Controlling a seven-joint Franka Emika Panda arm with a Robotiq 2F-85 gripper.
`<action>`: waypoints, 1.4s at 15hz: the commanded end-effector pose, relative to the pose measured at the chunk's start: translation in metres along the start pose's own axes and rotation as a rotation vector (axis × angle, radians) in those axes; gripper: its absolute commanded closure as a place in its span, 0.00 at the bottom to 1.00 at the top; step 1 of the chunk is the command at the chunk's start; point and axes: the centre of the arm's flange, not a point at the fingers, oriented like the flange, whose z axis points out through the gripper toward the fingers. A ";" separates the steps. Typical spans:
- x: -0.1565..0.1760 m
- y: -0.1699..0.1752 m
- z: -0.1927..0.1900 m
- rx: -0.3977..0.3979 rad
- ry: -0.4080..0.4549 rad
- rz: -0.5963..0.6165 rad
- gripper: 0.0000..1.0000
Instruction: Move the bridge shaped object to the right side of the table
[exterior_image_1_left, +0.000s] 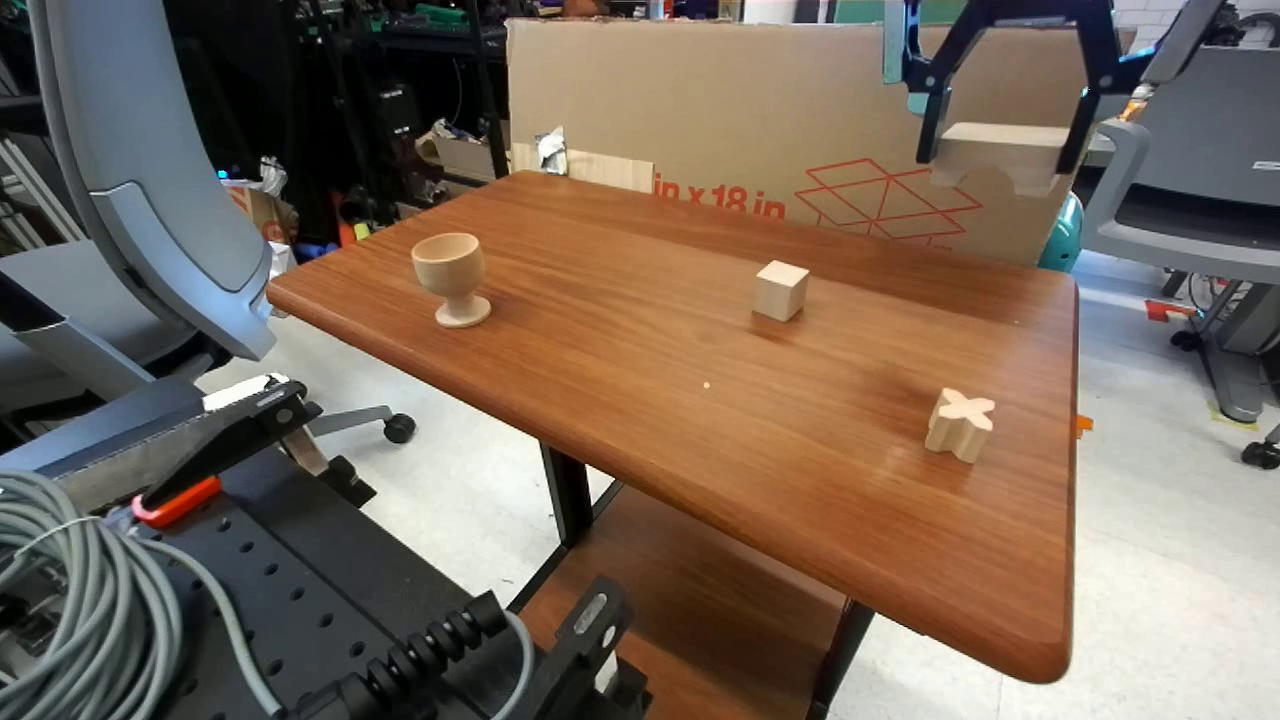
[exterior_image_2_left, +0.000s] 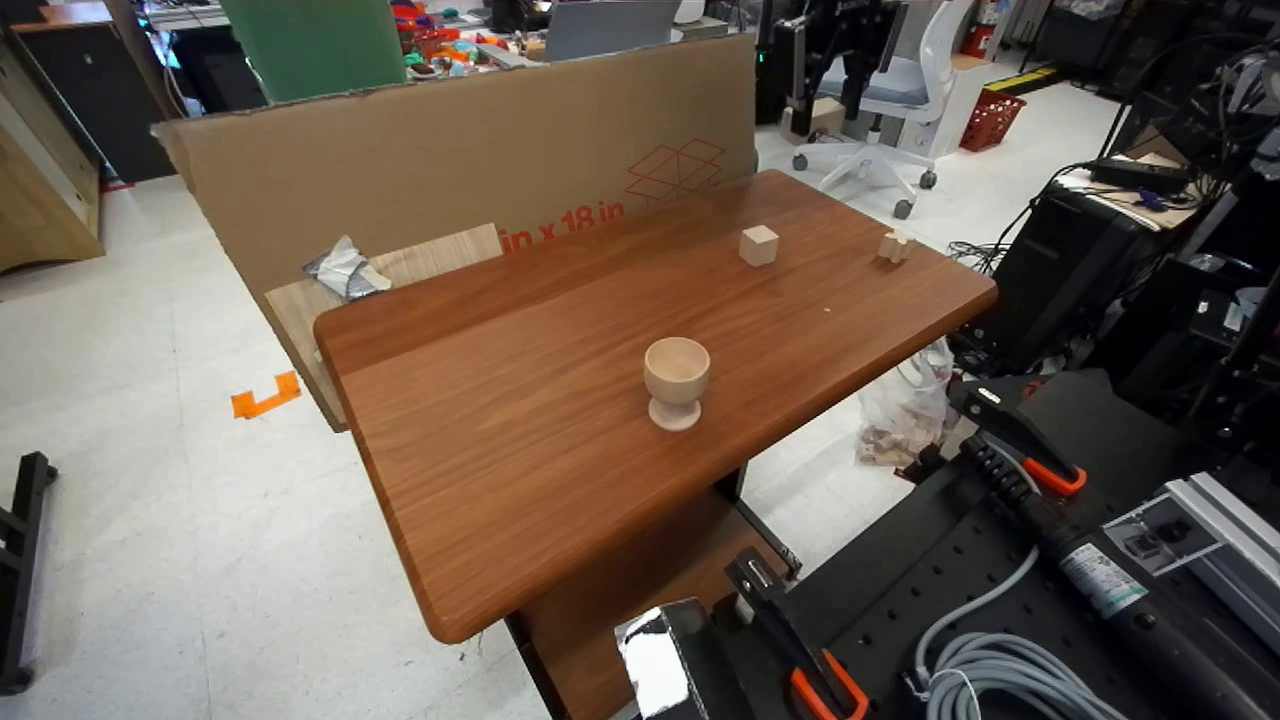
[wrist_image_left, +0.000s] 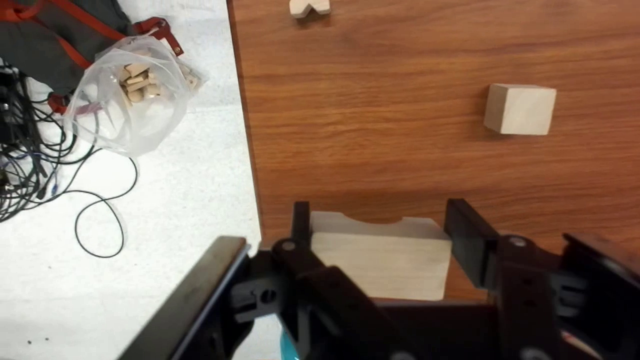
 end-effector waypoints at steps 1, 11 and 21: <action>0.016 0.009 0.014 -0.006 -0.032 0.028 0.57; 0.014 0.009 0.057 -0.004 -0.083 0.045 0.57; 0.010 0.009 0.083 0.003 -0.120 0.066 0.57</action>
